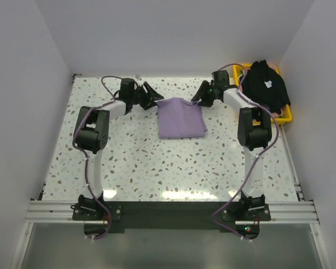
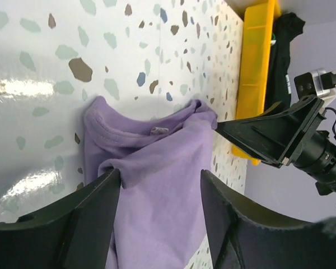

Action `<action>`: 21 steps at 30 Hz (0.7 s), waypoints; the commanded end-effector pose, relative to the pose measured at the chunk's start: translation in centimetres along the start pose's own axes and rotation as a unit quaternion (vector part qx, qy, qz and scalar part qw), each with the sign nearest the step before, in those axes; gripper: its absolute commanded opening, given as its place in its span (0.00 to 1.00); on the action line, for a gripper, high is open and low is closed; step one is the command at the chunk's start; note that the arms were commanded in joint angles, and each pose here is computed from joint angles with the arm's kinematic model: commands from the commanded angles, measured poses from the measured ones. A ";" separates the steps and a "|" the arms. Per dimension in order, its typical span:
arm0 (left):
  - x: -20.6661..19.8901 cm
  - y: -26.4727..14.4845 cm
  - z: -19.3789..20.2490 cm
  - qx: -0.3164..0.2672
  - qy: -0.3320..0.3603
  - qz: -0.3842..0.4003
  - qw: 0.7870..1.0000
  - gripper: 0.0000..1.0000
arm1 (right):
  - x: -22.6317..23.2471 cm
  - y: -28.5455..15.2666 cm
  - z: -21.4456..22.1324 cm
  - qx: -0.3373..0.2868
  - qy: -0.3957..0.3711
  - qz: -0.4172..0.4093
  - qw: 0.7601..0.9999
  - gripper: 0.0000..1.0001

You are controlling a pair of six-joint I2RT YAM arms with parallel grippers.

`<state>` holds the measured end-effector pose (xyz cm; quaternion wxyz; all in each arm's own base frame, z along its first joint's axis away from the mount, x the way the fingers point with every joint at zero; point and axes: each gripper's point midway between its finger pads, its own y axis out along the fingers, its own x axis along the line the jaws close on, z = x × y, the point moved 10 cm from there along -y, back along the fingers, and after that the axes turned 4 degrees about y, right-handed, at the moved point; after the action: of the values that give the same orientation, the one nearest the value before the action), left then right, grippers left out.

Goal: Fold and stack the t-shirts
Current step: Fold the tshirt

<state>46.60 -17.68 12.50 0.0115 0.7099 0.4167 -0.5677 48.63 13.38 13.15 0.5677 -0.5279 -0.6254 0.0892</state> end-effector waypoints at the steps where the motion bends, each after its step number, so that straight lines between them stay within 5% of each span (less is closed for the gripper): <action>1: -4.1 -2.8 -3.6 -0.052 0.072 0.087 0.992 0.64 | 2.4 -5.2 -3.8 -0.091 -0.031 -0.038 0.995 0.51; 10: -2.9 -2.6 -2.3 -0.058 0.110 -0.029 0.992 0.50 | 3.5 -4.0 -1.4 -0.114 -0.153 0.025 0.981 0.47; 21: -2.1 -0.3 -1.7 -0.044 0.178 -0.130 0.974 0.49 | 4.2 -1.1 -0.3 -0.133 -0.238 0.105 0.956 0.45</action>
<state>47.03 -17.91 14.98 -0.0747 0.7377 0.5007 -0.4468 47.63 17.31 16.10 0.3590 -0.5887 -0.7022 0.1776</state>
